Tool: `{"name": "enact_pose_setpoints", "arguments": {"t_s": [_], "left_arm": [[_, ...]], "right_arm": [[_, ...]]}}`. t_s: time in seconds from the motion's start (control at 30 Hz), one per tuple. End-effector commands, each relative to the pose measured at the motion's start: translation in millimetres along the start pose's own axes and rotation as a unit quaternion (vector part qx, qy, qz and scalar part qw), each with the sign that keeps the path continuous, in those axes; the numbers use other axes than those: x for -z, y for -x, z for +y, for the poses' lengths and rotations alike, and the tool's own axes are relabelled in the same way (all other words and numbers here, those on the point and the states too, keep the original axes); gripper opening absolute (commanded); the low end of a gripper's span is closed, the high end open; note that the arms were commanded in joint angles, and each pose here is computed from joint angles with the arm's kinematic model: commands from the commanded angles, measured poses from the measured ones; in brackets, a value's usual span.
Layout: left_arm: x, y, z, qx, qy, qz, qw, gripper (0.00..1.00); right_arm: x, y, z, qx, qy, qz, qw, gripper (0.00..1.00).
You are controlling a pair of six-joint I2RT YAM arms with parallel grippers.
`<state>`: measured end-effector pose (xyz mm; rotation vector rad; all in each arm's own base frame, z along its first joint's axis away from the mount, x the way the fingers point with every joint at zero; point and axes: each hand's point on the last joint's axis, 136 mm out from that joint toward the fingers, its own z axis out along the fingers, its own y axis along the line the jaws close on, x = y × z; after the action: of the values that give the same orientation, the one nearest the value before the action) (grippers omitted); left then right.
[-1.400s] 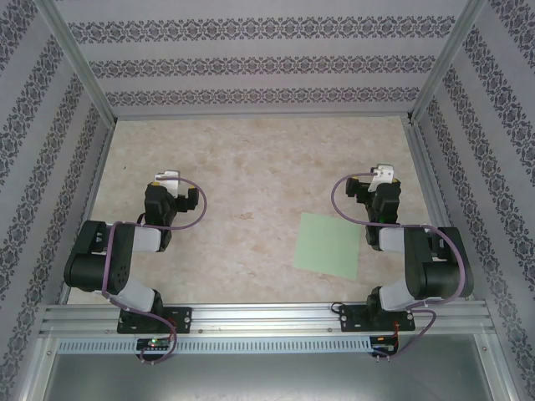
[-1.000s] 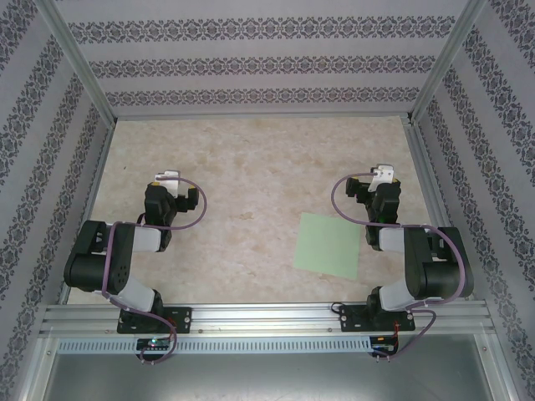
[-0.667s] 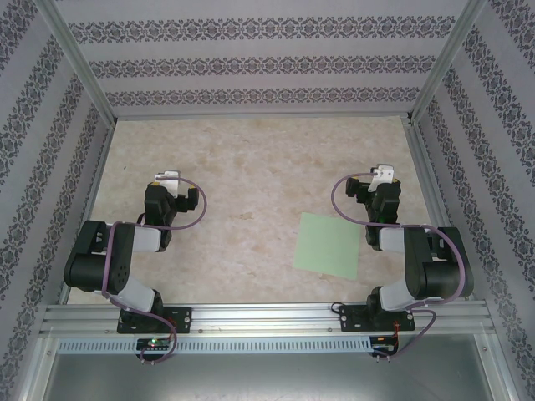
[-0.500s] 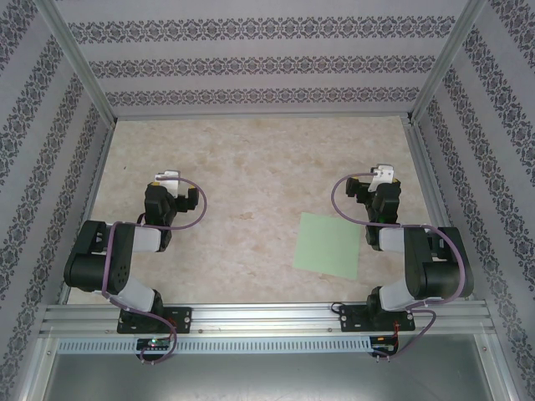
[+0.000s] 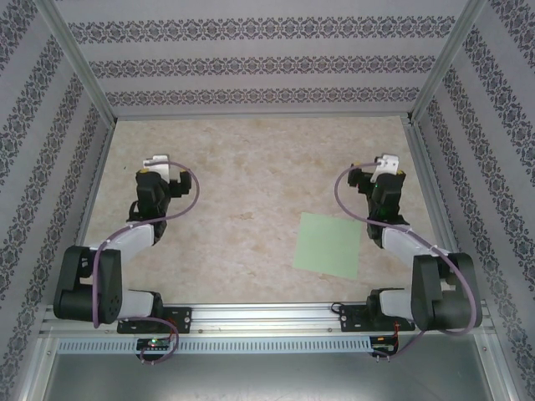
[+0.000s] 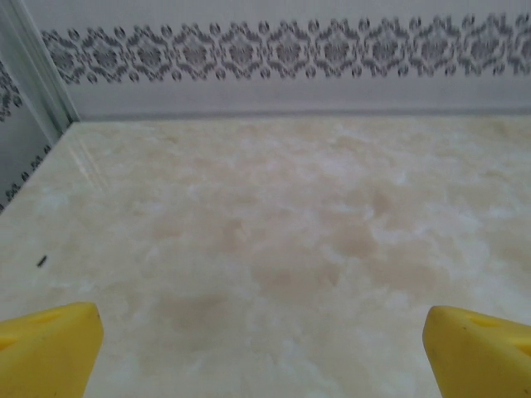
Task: Fold a paper plane with a square sheet of paper (pick it up from the middle)
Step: Move the square sheet of paper to the center of the table.
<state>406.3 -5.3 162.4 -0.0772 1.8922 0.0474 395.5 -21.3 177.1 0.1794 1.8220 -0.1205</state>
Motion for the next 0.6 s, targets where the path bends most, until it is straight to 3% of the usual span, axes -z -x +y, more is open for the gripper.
{"name": "enact_pose_setpoints", "arguments": {"t_s": [0.0, 0.3, 0.57], "left_arm": [[6.8, -3.1, 11.2, 0.042, 0.030, 0.065, 0.997, 1.00], [18.9, 31.5, -0.8, 0.084, 0.005, 0.111, 0.990, 1.00], [17.9, 50.9, -20.4, 0.121, -0.048, 0.101, 0.986, 1.00]], "right_arm": [[8.8, -6.5, -11.7, -0.070, -0.044, 0.086, 0.993, 0.98], [52.4, -26.2, 22.7, -0.163, 0.014, 0.233, 0.959, 0.98], [114.3, -89.7, 40.7, -0.216, 0.026, 0.383, 0.898, 0.98]]}}
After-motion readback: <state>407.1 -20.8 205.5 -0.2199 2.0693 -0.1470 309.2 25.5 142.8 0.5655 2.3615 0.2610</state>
